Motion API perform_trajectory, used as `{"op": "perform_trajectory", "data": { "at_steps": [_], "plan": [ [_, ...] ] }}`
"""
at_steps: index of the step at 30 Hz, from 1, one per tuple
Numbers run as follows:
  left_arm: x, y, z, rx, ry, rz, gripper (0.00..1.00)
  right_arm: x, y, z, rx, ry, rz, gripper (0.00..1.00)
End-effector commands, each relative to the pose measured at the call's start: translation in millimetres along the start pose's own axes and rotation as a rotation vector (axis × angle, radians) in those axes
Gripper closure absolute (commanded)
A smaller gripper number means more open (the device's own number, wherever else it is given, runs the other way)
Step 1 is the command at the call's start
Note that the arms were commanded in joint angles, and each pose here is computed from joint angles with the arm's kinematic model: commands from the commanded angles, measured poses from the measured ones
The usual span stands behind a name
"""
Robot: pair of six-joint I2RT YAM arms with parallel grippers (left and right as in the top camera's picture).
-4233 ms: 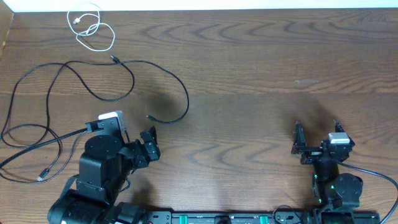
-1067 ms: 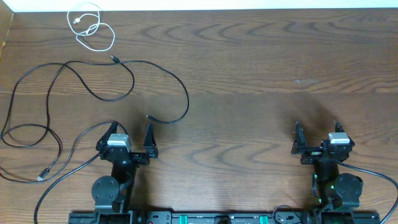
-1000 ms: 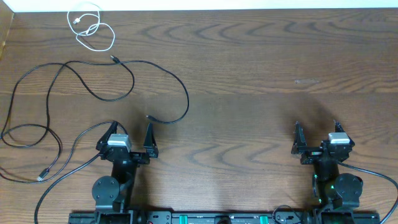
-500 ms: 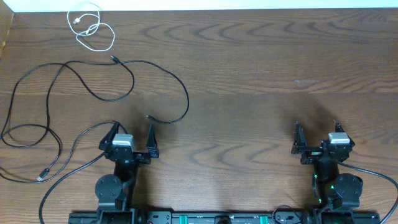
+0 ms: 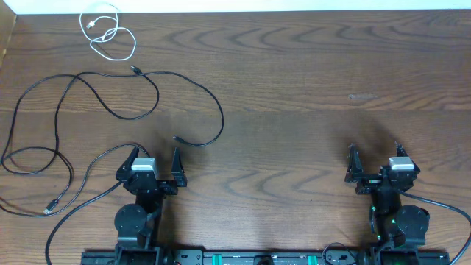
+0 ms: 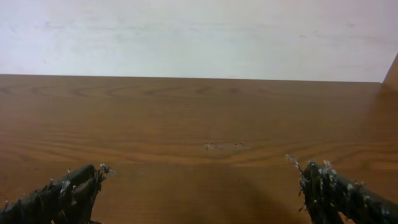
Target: Untangle cables
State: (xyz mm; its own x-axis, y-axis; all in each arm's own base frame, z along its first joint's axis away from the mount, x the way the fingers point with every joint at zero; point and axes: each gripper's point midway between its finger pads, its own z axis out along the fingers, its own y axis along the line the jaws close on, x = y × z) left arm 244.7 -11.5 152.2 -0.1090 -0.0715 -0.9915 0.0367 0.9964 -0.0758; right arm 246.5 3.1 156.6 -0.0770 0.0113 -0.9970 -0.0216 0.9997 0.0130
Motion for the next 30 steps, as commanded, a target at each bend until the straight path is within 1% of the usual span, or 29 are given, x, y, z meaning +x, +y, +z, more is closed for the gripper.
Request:
{"op": "perform_trajectory", "data": {
  "at_steps": [1, 7, 13, 16, 30],
  "plan": [
    [15, 9, 0, -0.053, 0.045, -0.034, 0.02, 2, 0, 0, 0.003, 0.006, -0.012, 0.01],
    [15, 3, 0, -0.019, 0.046, 0.016, 0.02, 2, 0, 0, 0.003, 0.006, -0.012, 0.01],
    [15, 2, 0, -0.008, 0.046, 0.022, 0.02, 1, 0, 0, 0.003, 0.005, -0.012, 0.01],
    [15, -4, 0, 0.023, 0.047, 0.061, 0.02, 2, 0, 0, 0.003, 0.006, -0.012, 0.01],
    [15, 0, 0, 0.001, 0.047, 0.063, 0.02, 2, 0, 0, 0.003, 0.006, -0.012, 0.01]
  ]
}}
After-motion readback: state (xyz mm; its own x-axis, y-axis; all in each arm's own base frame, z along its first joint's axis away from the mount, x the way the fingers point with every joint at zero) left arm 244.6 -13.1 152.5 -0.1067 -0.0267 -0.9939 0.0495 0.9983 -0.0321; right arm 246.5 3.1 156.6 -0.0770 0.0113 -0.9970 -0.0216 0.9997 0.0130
